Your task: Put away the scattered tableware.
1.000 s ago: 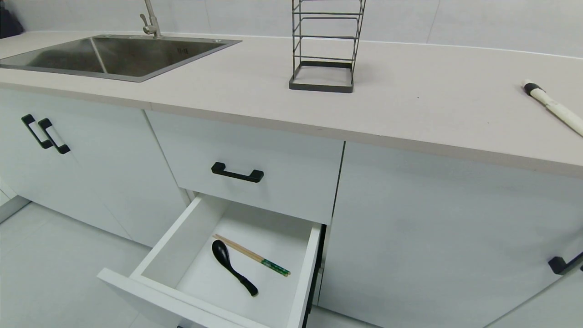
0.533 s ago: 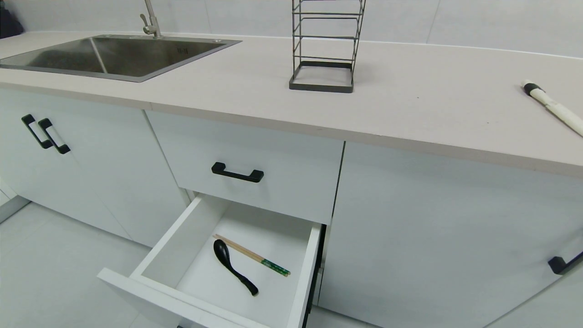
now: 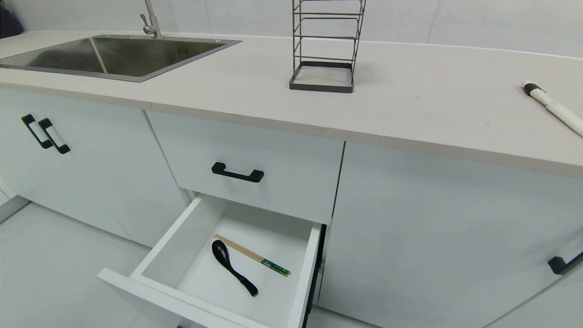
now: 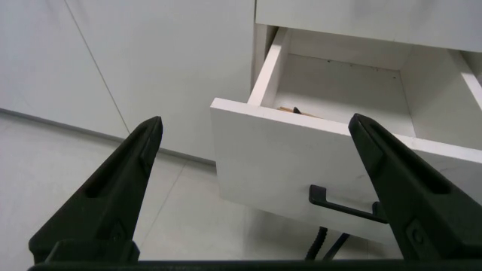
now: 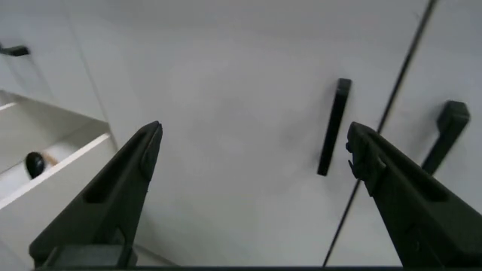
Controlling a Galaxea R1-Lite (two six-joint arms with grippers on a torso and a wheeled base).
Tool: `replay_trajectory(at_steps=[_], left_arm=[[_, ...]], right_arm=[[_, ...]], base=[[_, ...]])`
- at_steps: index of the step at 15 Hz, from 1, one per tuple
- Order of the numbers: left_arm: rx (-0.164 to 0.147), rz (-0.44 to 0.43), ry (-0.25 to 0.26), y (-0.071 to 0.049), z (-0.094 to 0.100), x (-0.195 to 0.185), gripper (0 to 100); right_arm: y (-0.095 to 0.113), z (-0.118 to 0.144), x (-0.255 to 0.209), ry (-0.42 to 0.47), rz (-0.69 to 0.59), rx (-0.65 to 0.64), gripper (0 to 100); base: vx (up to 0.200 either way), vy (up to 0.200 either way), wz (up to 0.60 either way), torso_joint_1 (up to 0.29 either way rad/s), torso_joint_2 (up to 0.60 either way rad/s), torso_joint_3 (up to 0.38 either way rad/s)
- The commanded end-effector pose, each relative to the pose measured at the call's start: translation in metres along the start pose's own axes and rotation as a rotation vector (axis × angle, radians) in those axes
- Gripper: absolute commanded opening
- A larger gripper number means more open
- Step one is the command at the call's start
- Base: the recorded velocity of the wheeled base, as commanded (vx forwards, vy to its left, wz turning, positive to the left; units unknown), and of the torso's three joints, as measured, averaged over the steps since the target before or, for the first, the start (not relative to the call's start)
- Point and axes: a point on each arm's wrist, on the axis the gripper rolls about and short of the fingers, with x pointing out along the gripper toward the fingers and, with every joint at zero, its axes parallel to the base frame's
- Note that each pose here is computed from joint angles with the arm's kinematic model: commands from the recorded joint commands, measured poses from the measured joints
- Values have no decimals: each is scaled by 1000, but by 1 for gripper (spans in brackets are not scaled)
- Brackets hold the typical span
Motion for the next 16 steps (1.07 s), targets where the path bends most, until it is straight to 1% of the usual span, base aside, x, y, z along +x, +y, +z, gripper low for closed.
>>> replay_trajectory(at_steps=[1,2,3,4,5,6,7,8,9,10,11,12,13,15,16], left_arm=[[-15,-2,0,0,0,0,100],[-7,-3,-4,0,1,0,100],[7,-3,-12,0,1,0,100],[24,-3,-58,0,7,-1,100],[41,-4,-244,0,35,-7,100],[55,-16,-311,-1,61,-10,100],[52,-134,-207,-3,67,-2,100],[40,-216,-104,-4,64,5,100],[19,-275,27,-5,59,14,100],[-1,-310,148,-6,54,22,100],[-13,-329,221,-6,52,29,100],[-30,-349,333,-6,49,42,100],[-40,-359,399,-7,48,50,100],[-51,-400,514,-8,45,64,100],[-51,-417,555,-9,44,68,100]], right_arm=[[1,-6,-3,-17,-16,-7,100],[0,-10,-3,21,-17,-13,100],[0,-22,-4,130,-37,-20,100],[-1,-25,-5,169,-71,-18,100],[-1,-23,-4,148,-85,-16,100],[-1,-23,-4,145,-85,-18,100],[-1,-23,-4,143,-85,-16,100],[-1,-22,-4,141,-82,-13,100],[-1,-22,-4,141,-81,-13,100],[-1,-22,-4,141,-81,-11,100],[-1,-22,-4,141,-81,-11,100],[-1,-22,-4,141,-81,-11,100],[-1,-22,-4,141,-81,-11,100],[-1,-22,-4,141,-81,-11,100],[-1,-22,-4,141,-81,-11,100]], base=[[0,0,0,0,0,0],[0,0,0,0,0,0],[0,0,0,0,0,0],[0,0,0,0,0,0],[0,0,0,0,0,0],[0,0,0,0,0,0],[0,0,0,0,0,0],[0,0,0,0,0,0],[0,0,0,0,0,0],[0,0,0,0,0,0],[0,0,0,0,0,0],[0,0,0,0,0,0],[0,0,0,0,0,0],[0,0,0,0,0,0],[0,0,0,0,0,0]])
